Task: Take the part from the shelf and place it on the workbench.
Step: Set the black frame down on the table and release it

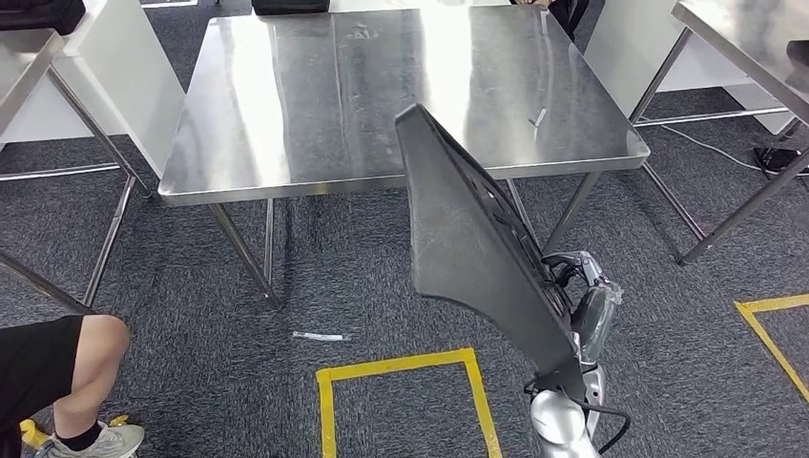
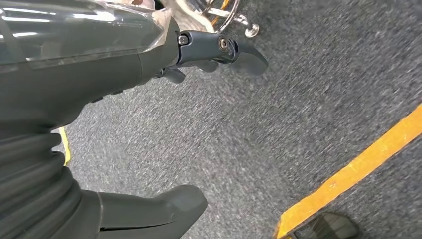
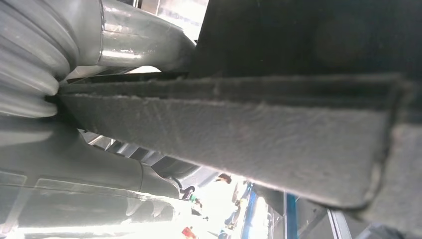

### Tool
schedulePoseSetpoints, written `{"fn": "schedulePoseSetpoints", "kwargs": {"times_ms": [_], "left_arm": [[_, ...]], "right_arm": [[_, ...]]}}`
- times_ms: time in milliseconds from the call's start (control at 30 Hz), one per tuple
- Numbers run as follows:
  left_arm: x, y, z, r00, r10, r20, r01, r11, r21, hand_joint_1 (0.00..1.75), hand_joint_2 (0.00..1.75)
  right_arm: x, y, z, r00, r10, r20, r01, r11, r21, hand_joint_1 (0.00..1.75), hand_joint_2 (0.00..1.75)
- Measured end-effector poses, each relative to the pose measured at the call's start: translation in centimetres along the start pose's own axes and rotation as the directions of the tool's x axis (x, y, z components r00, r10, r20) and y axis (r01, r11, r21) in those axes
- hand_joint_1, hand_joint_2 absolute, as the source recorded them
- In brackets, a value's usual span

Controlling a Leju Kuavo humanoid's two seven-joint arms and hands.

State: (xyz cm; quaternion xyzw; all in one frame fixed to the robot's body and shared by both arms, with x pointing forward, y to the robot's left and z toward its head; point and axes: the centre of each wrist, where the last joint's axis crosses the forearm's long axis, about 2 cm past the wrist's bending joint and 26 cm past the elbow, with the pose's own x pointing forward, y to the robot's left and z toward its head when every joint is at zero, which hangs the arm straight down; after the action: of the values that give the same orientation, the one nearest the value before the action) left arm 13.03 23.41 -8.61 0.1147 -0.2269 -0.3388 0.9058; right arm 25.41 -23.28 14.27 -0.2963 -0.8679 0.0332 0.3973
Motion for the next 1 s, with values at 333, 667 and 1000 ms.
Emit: {"fn": "schedulePoseSetpoints", "kwargs": {"times_ms": [333, 667, 1000], "left_arm": [[0.24, 0.28, -0.11, 1.000, -0.017, 0.007, 0.017, 1.000, 0.002, 0.00, 1.75], [-0.05, 0.36, -0.15, 1.000, -0.020, 0.001, 0.020, 1.000, -0.001, 0.00, 1.75], [-0.12, 0.32, -0.15, 1.000, -0.020, 0.001, 0.020, 1.000, -0.003, 0.00, 1.75]], "right_arm": [[0.14, -0.49, 0.31, 1.000, 0.011, -0.003, -0.011, 1.000, -0.017, 1.75, 1.75], [0.15, -0.57, 0.51, 1.000, 0.012, -0.007, -0.013, 1.000, -0.016, 1.75, 1.75], [0.13, -0.71, 0.61, 1.000, 0.012, -0.012, -0.012, 1.000, -0.026, 1.75, 1.75]]}}
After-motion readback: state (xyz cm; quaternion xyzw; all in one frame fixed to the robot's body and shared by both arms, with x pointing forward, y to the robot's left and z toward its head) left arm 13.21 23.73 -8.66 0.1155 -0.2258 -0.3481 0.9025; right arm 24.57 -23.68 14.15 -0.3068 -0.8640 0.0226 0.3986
